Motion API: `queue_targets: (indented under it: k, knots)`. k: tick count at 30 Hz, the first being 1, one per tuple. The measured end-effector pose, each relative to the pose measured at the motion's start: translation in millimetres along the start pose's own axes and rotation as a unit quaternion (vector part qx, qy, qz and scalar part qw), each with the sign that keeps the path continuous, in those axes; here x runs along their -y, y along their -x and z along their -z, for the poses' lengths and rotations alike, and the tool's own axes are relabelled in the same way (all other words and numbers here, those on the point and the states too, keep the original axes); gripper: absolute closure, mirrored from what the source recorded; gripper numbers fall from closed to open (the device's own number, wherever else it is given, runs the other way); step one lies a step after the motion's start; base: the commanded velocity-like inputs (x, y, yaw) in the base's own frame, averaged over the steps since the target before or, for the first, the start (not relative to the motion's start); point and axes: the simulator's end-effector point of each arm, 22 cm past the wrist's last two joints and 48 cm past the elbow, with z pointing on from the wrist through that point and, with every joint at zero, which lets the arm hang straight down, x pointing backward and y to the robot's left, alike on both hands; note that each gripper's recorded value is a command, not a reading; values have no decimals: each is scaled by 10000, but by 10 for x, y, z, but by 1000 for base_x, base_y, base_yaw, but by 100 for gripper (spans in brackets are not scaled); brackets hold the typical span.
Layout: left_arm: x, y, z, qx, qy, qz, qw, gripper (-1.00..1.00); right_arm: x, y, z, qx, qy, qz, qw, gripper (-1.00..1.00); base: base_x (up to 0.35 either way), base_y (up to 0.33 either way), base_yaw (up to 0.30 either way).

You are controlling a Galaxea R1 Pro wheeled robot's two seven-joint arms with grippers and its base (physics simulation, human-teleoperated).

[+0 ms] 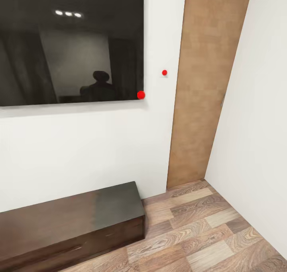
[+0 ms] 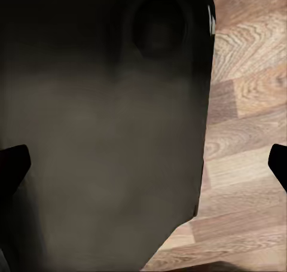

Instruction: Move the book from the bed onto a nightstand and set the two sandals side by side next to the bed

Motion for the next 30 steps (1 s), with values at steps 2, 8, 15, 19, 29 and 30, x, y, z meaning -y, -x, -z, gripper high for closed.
queue_targets:
  k: [2,8,15,19,29,30]
  knots:
    - [66,169,3,167,-5,-92,9998,-100,-60,168,2,167,1,50,9998,-100,0,0,0]
    - [301,669,40,671,-82,-213,9975,-100,-9,538,24,582,-86,82,9982,-100,0,0,0]
    - [618,1256,144,1269,-279,-189,9913,-100,-14,822,62,980,-83,16,9951,-100,0,0,0]
    - [797,1585,233,1607,-393,-172,9861,-100,-14,947,83,1135,-83,10,9935,-100,0,0,0]
    - [829,2066,381,2115,-415,-140,9764,-100,-9,1213,140,1419,-91,0,9898,-100,0,0,0]
    - [829,2091,390,2143,-415,-137,9758,-100,-8,1239,146,1447,-93,-1,9894,-100,0,0,0]
